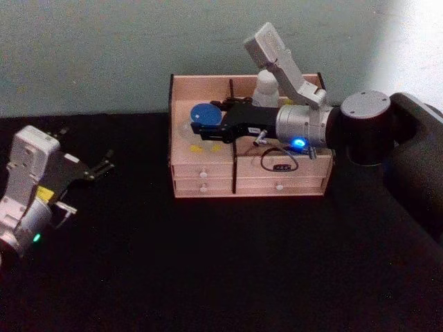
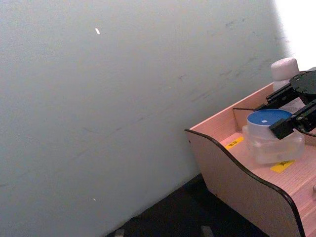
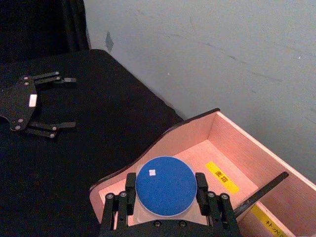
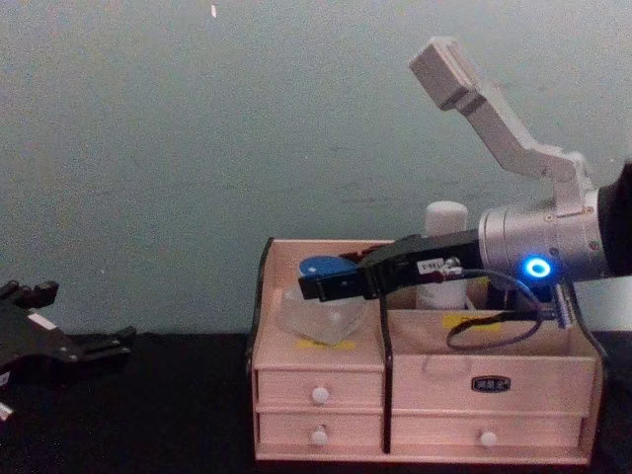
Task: Pick up the facial cleanser and watermelon frost from the table and place them into the tiered storage box.
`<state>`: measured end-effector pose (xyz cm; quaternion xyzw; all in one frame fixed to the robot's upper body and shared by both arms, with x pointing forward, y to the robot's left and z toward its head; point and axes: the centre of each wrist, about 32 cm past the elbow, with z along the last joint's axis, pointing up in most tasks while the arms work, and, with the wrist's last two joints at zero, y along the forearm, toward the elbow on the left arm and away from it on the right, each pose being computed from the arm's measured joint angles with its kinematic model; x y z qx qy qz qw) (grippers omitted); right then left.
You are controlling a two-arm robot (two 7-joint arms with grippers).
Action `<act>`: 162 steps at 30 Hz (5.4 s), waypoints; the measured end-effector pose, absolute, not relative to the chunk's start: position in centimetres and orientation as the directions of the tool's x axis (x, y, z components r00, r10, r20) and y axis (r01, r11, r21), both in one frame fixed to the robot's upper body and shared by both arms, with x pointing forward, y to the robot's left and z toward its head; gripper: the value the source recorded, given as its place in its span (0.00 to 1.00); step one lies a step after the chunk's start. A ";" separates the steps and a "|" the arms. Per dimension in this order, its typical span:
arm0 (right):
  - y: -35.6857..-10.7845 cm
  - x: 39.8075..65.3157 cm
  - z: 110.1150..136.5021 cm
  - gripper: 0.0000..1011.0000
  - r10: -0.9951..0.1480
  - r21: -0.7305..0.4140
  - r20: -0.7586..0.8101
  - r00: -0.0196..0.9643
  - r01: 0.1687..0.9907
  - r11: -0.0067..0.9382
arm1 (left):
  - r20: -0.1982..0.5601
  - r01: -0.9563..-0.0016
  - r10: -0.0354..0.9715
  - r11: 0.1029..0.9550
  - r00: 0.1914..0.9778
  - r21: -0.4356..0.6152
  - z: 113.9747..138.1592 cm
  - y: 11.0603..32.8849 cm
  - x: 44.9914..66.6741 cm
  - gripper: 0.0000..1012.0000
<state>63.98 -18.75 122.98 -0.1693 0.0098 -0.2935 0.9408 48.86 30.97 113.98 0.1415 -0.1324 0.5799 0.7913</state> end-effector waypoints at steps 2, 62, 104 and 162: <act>-18.7 64.0 123.0 0.70 -0.555 -0.325 0.081 0.828 0.549 0.770 | 0.374 -0.955 0.880 0.287 0.292 0.070 114.0 31.0 48.9 0.99; -32.2 49.1 124.4 0.99 -0.891 -0.217 0.129 0.436 0.889 0.404 | 0.374 -0.955 0.880 0.287 0.292 0.070 114.0 31.0 48.9 0.99; -30.0 48.5 116.5 0.99 -0.924 -0.289 0.371 0.091 0.957 -0.021 | 0.374 -0.955 0.880 0.287 0.292 0.070 114.0 31.0 48.9 0.99; -30.0 48.5 116.6 0.99 -0.925 -0.286 0.370 0.090 0.958 -0.021 | 0.374 -0.955 0.880 0.287 0.292 0.070 114.0 31.0 48.9 0.99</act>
